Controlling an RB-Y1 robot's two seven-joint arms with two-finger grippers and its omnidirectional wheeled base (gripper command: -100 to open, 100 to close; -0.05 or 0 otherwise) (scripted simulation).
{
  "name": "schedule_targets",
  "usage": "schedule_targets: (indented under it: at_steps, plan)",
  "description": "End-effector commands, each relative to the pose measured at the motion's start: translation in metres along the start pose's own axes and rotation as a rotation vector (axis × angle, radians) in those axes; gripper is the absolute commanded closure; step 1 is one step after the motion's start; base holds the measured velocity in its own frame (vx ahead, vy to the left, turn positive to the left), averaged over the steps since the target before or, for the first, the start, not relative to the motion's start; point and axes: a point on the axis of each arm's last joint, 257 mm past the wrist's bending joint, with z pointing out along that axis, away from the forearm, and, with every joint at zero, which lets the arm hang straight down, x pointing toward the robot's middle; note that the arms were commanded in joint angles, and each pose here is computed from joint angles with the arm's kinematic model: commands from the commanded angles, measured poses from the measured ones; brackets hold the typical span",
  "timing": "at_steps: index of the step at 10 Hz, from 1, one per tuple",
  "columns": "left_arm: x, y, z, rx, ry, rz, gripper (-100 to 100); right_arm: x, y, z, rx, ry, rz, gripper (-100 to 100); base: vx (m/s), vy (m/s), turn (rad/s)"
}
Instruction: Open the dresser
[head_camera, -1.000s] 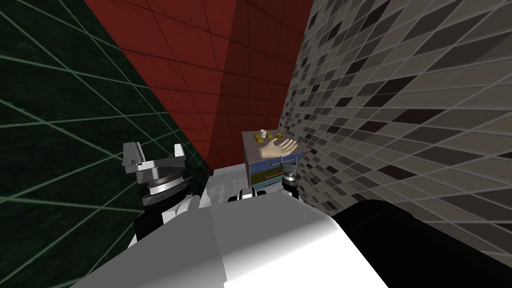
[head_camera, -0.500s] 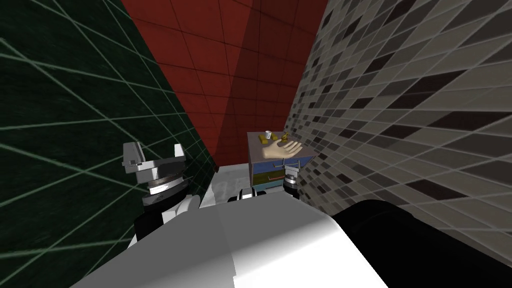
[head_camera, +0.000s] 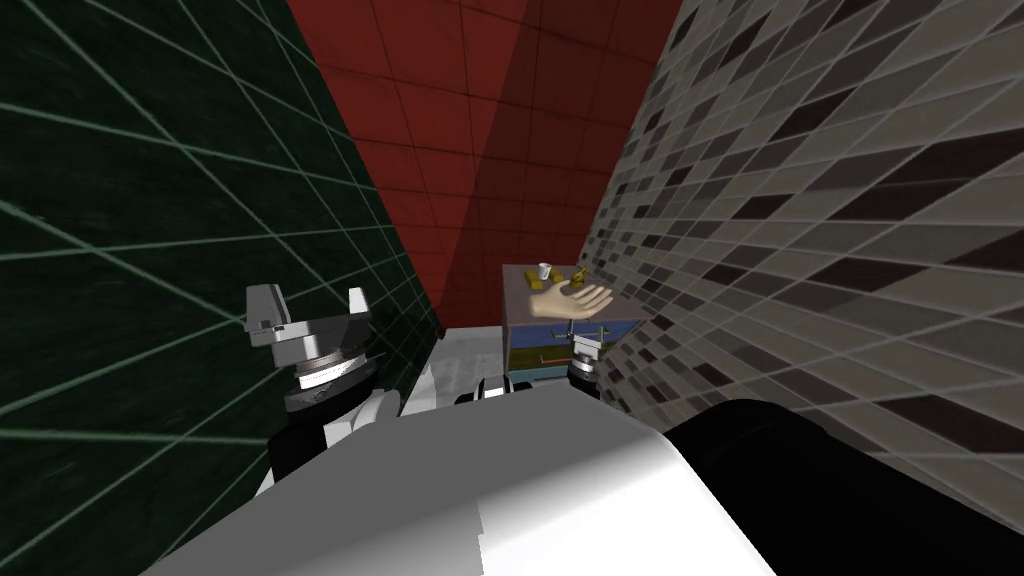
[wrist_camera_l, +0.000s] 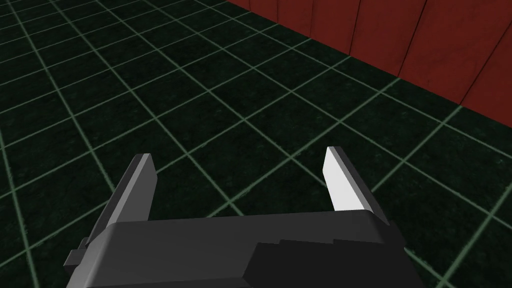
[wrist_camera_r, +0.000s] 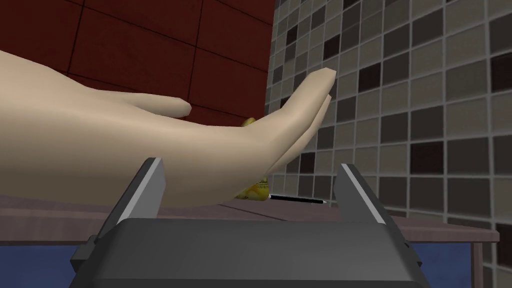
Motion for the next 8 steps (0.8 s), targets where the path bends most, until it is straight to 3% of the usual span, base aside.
schedule_targets:
  at_steps: [1, 2, 4, 5, 7, 8]
  plan:
    - [0.0, 0.0, 0.0, 0.0, 0.0, 0.0, 0, -0.011, 0.004, -0.008, -0.009, -0.023, 0.057, -100, -0.006, -0.011, 0.012]
    - [0.0, 0.0, 0.0, 0.0, 0.0, 0.0, 0, -0.018, 0.016, -0.017, -0.042, -0.033, 0.081, -100, -0.034, -0.049, 0.228]
    - [0.0, 0.0, 0.0, 0.0, 0.0, 0.0, 0, -0.019, 0.016, -0.018, -0.043, -0.036, 0.122, -100, -0.026, -0.037, 0.106]
    - [0.0, 0.0, 0.0, 0.0, 0.0, 0.0, 0, -0.026, 0.028, -0.027, -0.076, -0.043, 0.147, -100, -0.037, -0.045, 0.131]
    - [0.0, 0.0, 0.0, 0.0, 0.0, 0.0, 0, -0.027, 0.029, -0.028, -0.076, -0.046, 0.184, -100, -0.04, -0.013, 0.173]
    - [0.0, 0.0, 0.0, 0.0, 0.0, 0.0, 0, -0.034, 0.04, -0.037, -0.109, -0.054, 0.212, -100, -0.038, -0.016, 0.183]
